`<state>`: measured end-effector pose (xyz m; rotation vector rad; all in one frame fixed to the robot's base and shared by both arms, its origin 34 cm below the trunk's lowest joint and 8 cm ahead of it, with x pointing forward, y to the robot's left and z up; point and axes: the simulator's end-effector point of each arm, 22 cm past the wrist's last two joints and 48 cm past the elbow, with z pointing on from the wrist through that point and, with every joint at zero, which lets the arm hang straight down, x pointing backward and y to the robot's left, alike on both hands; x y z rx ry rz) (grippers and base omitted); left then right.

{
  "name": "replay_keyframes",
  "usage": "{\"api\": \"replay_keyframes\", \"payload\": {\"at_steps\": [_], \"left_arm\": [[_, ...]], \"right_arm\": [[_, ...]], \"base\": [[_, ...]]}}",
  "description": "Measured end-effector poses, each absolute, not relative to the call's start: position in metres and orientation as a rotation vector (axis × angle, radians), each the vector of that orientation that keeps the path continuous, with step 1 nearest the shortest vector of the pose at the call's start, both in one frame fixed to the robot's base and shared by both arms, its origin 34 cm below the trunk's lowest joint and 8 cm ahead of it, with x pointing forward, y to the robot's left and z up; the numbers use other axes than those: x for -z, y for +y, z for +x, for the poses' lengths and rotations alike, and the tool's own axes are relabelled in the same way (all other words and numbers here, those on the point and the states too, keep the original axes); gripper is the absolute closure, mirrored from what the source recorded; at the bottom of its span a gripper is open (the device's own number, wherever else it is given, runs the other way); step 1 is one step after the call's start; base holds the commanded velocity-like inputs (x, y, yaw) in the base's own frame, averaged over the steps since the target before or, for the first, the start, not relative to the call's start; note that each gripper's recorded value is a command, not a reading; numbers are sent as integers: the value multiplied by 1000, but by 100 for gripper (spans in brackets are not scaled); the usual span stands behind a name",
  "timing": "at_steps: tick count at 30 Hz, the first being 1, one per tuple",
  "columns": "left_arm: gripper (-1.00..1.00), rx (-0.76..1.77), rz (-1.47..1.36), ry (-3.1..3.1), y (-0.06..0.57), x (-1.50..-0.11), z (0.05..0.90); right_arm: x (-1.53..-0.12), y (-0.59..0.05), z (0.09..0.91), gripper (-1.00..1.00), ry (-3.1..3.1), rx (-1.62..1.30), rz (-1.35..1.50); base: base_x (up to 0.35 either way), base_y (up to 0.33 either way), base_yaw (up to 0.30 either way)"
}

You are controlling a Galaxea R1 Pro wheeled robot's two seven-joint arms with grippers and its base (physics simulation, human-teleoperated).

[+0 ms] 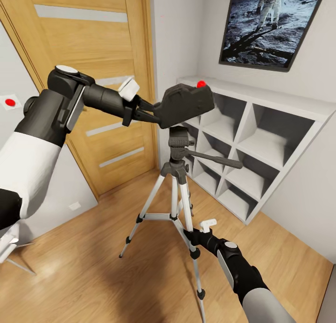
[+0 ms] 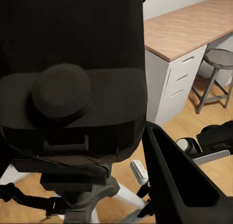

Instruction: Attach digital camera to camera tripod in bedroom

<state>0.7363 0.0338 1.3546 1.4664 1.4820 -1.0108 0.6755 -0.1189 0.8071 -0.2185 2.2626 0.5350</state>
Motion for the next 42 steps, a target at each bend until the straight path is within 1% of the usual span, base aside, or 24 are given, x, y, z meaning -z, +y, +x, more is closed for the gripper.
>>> {"api": "replay_keyframes", "payload": {"at_steps": [5,11,31,42], "left_arm": [[100,960,1447,1506,56,-1359,745],[100,923,1451,1495,64,-1376,747],[100,752,1626,1624,50,-1370,750],[100,716,1681,1674,49,-1349,748]], "right_arm": [[-807,-119,675,100,2263,-535,-219],[-807,-119,675,100,2263,-534,-219],[-807,-119,676,100,2263,-534,-219],[-807,-119,676,100,2263,-534,-219]], "base": [[0,0,0],[0,0,0],[0,0,0],[0,0,0]]}}
